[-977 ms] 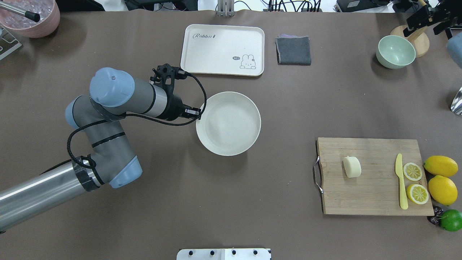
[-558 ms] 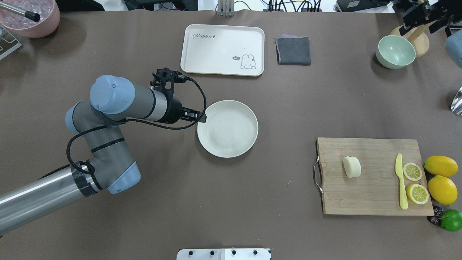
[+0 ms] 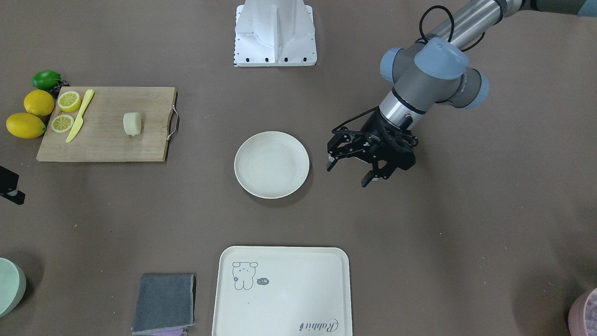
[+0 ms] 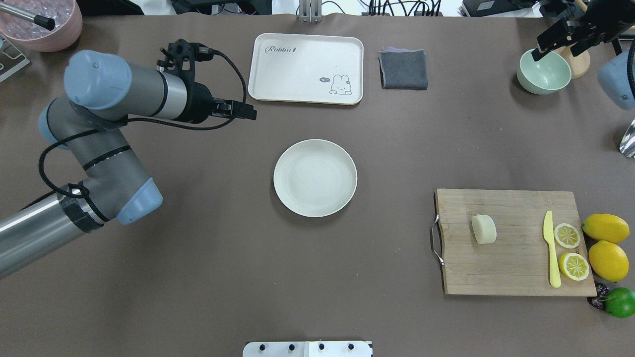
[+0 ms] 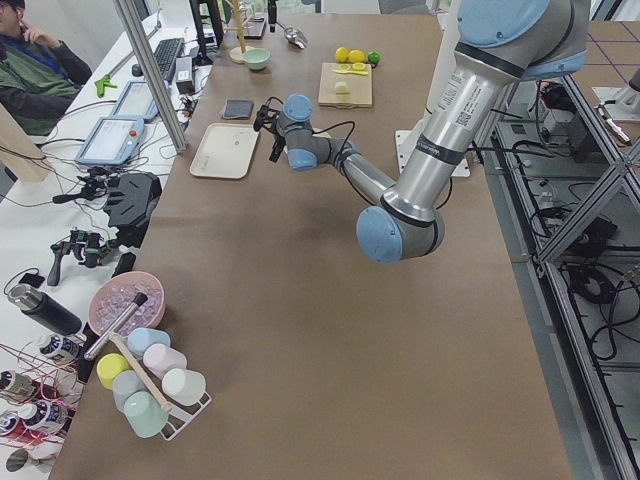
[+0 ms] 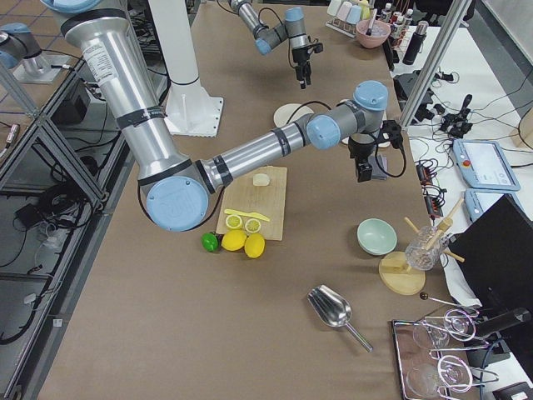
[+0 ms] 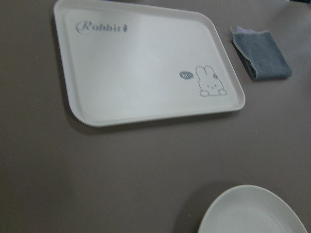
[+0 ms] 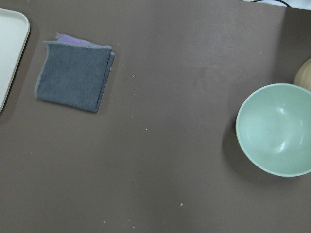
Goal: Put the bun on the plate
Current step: 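Open and withdraw the left gripper while the right gripper reaches toward the bun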
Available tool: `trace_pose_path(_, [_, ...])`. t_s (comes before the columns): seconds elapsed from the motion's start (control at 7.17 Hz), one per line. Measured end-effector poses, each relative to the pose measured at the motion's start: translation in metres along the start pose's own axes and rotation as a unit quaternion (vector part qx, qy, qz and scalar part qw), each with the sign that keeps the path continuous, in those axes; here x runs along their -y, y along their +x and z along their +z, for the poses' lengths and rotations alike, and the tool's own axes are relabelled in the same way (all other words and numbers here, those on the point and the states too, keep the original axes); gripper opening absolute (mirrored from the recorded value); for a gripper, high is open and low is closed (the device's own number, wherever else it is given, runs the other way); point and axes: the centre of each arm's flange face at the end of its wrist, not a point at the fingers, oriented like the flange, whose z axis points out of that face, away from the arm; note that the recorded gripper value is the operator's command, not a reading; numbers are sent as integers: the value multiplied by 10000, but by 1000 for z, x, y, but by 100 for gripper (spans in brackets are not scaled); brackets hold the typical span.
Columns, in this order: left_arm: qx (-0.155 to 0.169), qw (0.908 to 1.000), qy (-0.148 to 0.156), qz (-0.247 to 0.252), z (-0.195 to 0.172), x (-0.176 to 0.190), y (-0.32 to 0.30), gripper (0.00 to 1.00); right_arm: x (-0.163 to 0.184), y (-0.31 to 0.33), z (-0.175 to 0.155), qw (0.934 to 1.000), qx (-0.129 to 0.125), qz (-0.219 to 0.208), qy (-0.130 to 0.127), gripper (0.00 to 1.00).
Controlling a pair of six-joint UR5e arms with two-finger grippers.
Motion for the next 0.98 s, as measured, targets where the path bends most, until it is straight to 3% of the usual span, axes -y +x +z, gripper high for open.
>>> trace_pose_path(0.56, [674,9973,288,-86,-41,74,-108,98,-90,-59,63,9967,212,326,-707,100])
trace_pose_path(0.98, [948,9949,349,-2,-48,88,-152,98,-167,-114,102,9924,-62,609,-1070,100])
